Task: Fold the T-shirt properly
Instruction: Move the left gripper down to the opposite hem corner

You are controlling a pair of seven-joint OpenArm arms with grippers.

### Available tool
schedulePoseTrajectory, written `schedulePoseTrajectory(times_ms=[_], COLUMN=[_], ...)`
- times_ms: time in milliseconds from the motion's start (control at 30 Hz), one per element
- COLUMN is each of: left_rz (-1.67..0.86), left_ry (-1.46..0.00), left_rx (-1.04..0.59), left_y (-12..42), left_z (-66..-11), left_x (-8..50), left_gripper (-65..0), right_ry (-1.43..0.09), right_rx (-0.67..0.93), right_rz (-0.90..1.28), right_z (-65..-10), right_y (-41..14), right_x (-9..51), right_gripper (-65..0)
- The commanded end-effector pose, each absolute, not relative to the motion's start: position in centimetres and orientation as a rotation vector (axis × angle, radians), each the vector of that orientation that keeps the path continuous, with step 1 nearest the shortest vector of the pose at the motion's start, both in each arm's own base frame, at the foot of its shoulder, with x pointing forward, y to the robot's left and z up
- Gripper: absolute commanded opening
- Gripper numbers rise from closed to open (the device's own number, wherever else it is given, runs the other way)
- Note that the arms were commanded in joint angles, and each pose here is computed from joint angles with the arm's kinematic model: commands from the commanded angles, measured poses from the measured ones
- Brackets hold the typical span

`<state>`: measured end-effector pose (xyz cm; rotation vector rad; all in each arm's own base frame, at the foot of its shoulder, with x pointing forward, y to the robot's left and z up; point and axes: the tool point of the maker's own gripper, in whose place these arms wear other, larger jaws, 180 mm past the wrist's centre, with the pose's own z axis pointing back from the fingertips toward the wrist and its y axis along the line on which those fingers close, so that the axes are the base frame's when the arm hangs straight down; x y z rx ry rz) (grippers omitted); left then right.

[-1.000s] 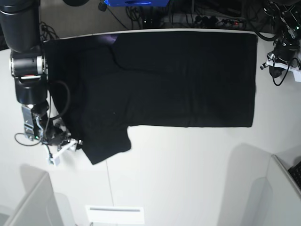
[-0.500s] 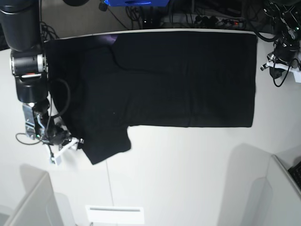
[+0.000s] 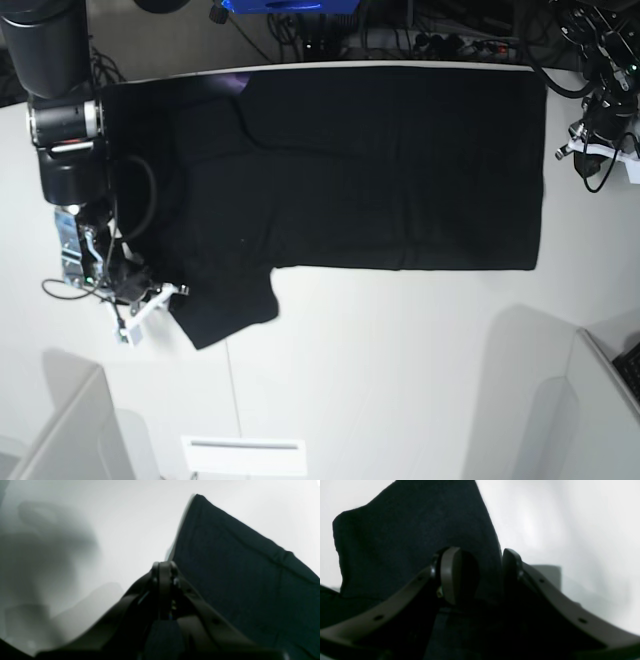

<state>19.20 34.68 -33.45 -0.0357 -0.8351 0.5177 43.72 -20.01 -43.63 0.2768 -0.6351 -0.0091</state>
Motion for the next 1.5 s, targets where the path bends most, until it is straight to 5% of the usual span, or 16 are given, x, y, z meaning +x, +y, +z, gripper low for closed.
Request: schedulePoseTrajectory(times_ms=[0, 67, 200, 400, 500, 800, 1467], left_rz=[0.498, 0.499, 0.506, 0.563, 0.605, 0.38, 0.292], left_ry=[-0.87, -0.877, -0.872, -0.867, -0.87, -0.805, -0.679], left_rx=[-0.029, -0.031, -0.028, -0.057, -0.093, 0.016, -0.101], left_y=[34.9, 35.0, 36.2, 38.5, 39.7, 38.1, 32.5], left_z=[-32.5, -32.3, -32.6, -33.6, -34.1, -37.1, -40.7], left_x=[19.7, 20.0, 20.8, 22.8, 24.8, 32.1, 38.3], left_gripper=[-65.0, -65.0, -65.0, -16.6, -4.9, -5.1, -5.1], right_ry=[-0.645, -0.643, -0.643, -0.643, -0.644, -0.641, -0.648], right_rx=[0.271, 0.269, 0.269, 0.269, 0.27, 0.271, 0.273], right_rz=[0.0, -0.002, -0.002, -0.002, -0.003, -0.002, -0.009], right_z=[-42.7, -42.7, -42.7, -42.7, -42.7, -42.8, -42.5], right_y=[-20.4, -20.4, -20.4, -20.4, -20.4, -20.3, -20.5], right_x=[44.4, 44.4, 44.4, 44.4, 44.4, 44.4, 44.6], right_gripper=[-41.1, -44.9, -65.0, -65.0, -65.0, -65.0, -65.0])
